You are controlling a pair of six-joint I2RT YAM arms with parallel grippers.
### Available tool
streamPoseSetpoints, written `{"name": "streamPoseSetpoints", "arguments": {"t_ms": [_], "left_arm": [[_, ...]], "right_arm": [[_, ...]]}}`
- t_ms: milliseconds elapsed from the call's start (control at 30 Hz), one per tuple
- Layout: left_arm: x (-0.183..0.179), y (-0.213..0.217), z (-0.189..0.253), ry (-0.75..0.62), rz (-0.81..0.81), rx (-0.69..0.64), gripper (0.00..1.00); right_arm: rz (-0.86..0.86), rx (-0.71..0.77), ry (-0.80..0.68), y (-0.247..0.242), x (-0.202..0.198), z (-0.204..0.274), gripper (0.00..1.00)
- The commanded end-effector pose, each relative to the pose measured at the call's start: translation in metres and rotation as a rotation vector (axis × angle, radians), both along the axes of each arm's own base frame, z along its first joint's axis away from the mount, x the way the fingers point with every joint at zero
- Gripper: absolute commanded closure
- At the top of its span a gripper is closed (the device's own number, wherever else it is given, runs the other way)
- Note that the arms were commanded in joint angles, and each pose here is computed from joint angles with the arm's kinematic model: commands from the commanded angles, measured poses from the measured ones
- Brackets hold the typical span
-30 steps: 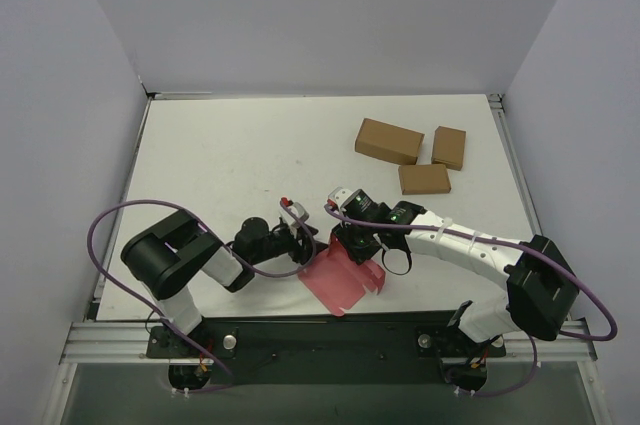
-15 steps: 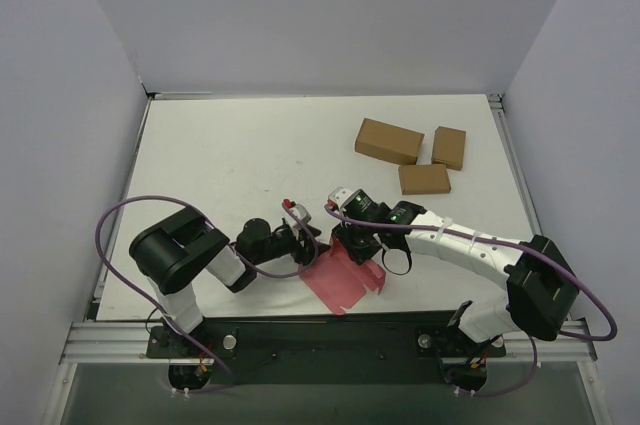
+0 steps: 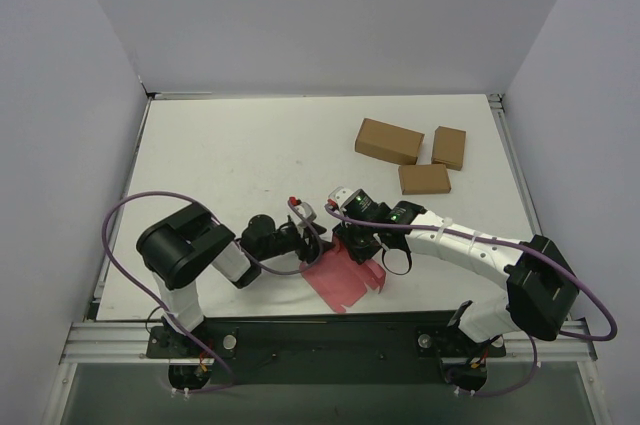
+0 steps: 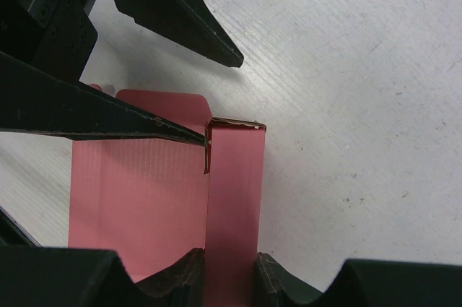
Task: Fold the paper box
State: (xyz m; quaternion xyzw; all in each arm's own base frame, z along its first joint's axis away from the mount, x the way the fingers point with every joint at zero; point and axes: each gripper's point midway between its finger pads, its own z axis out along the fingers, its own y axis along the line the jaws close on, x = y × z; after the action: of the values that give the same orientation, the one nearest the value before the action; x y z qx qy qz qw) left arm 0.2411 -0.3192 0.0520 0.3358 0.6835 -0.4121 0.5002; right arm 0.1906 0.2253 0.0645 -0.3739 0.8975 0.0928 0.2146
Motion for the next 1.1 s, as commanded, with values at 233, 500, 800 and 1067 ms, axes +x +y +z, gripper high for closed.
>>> {"name": "streamPoseSetpoints", "arguments": {"t_ms": [233,500,800,1067], "left_arm": [[0.013,-0.018,0.036,-0.143,-0.027,-0.094,0.41],[0.017,-0.020,0.037,-0.155,-0.016,-0.103,0.45],[0.020,-0.025,0.039,-0.167,-0.013,-0.112,0.46],[0.023,-0.028,0.043,-0.179,-0.015,-0.125,0.46]], "right_arm": [[0.029,0.010,0.024,0.001,-0.008,-0.001,0.82],[0.031,0.014,0.024,0.001,-0.009,-0.001,0.82],[0.031,0.021,0.025,0.002,-0.009,0.000,0.82],[0.031,0.021,0.026,0.002,-0.009,0.000,0.82]]}}
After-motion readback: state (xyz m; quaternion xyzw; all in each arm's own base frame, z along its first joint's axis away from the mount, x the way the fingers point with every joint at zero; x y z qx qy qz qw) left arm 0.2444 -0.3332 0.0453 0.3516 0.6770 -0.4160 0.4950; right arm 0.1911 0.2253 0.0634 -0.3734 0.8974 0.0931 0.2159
